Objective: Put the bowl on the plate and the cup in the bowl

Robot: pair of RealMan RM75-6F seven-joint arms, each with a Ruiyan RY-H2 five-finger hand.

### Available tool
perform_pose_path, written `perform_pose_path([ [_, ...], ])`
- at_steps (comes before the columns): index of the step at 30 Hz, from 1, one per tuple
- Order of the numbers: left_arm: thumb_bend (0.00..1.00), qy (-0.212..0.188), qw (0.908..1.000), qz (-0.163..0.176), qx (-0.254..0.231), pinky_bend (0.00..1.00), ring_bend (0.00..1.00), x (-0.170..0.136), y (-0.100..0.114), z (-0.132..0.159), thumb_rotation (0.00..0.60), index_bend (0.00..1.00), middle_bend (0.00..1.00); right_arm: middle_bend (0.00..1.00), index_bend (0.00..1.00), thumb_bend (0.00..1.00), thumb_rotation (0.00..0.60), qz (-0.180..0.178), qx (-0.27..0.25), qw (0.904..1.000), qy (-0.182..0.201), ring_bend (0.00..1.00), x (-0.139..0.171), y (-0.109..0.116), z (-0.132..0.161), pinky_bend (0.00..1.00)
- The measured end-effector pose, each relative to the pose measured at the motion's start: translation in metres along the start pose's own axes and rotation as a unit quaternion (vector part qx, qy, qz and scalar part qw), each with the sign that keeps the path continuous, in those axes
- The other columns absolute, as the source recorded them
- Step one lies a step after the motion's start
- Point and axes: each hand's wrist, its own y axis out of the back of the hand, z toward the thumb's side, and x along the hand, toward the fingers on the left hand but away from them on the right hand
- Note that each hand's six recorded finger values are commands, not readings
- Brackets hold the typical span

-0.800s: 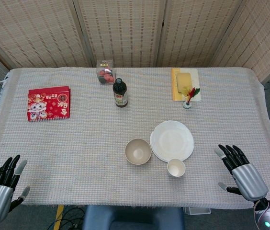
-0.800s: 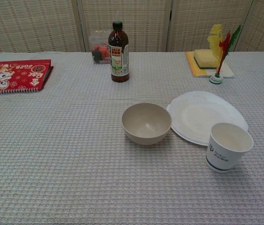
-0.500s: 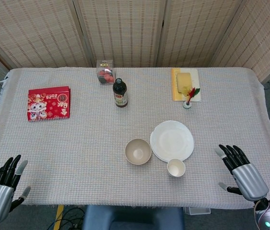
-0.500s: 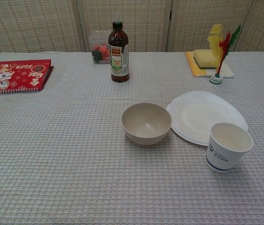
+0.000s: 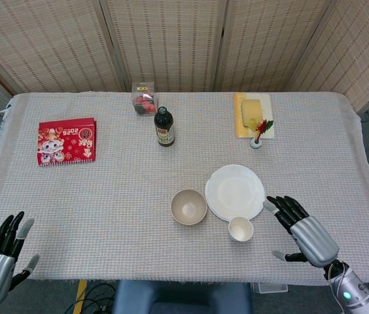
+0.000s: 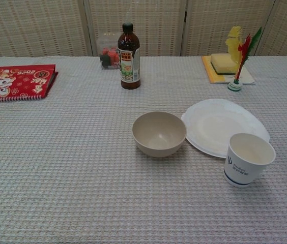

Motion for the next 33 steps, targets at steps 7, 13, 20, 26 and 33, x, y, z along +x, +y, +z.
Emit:
perform_pose_path([
  [7,0.31,0.000,1.0000,-0.007,-0.001,0.26,0.00,0.001,-0.002,-0.001,0.600,0.00,0.00,0.00,0.00,0.04,0.600,0.041,-0.013,0.9989,0.020,0.00,-0.051,0.001,0.030,0.00],
  [13,0.31,0.004,1.0000,-0.002,-0.006,0.26,0.00,0.001,0.001,-0.005,0.600,0.00,0.00,0.00,0.00,0.01,0.600,0.082,-0.022,0.9961,0.021,0.00,-0.097,-0.013,0.050,0.00],
  [20,0.31,0.008,0.9999,-0.003,-0.009,0.26,0.00,0.003,0.001,-0.008,0.600,0.00,0.00,0.00,0.00,0.01,0.600,0.114,-0.053,0.9918,0.023,0.00,-0.145,-0.042,0.074,0.00],
  [26,0.31,0.015,0.9998,-0.007,-0.014,0.26,0.00,0.005,0.000,-0.014,0.600,0.00,0.00,0.00,0.00,0.01,0.600,0.119,-0.056,0.9909,0.029,0.00,-0.170,-0.055,0.083,0.00],
  [33,0.31,0.015,0.9997,-0.006,-0.018,0.26,0.00,0.007,0.001,-0.017,0.600,0.00,0.00,0.00,0.00,0.00,0.600,0.124,-0.066,0.9895,0.033,0.00,-0.187,-0.074,0.089,0.00],
])
